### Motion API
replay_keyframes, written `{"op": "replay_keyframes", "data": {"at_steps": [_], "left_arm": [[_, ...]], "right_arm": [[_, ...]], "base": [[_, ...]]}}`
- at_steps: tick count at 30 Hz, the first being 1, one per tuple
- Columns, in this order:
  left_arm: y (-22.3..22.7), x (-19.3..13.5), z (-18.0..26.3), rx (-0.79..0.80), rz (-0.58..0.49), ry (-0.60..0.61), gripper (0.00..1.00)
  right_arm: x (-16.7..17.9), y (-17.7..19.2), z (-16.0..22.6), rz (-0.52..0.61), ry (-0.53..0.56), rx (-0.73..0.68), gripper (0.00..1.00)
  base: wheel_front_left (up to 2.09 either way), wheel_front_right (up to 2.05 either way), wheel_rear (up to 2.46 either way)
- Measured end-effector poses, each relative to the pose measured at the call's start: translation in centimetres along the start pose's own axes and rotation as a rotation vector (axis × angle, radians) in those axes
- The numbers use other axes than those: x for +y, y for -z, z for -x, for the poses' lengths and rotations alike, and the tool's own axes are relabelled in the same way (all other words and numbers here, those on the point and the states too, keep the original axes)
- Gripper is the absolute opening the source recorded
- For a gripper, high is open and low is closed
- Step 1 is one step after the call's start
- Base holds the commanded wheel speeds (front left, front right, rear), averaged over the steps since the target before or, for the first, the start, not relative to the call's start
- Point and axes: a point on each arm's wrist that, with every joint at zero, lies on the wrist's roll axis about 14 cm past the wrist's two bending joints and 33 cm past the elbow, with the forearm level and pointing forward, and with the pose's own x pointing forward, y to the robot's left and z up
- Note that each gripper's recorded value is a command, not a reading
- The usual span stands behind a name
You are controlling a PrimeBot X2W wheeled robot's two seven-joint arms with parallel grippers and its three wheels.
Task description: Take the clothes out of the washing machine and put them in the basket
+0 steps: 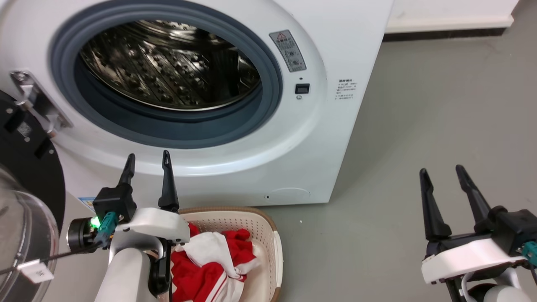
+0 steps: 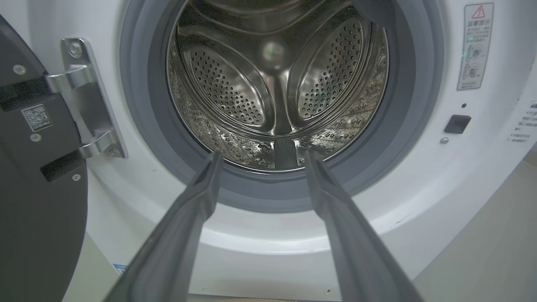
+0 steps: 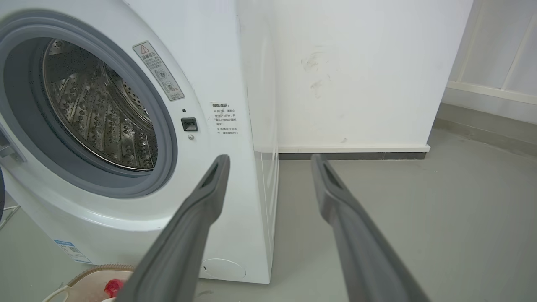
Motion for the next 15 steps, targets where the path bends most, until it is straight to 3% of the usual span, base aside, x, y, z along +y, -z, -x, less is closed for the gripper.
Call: {"op": "replay_keyframes", "data": {"at_steps": [7, 15], "left_arm": [[-3.3, -0.2, 2.6, -0.096, -0.066, 0.029, 1.0], [-4.4, -0.3, 5.9, -0.084, -0.126, 0.04, 1.0]], "right_arm": [[0.7, -0.3, 1.4, 0.001, -0.017, 0.0, 1.0], [0.7, -0.7, 3.2, 0.014, -0.014, -0.007, 1.0]], "base": [[0.0, 0.0, 0.0], [0.0, 0.0, 0.0]]}}
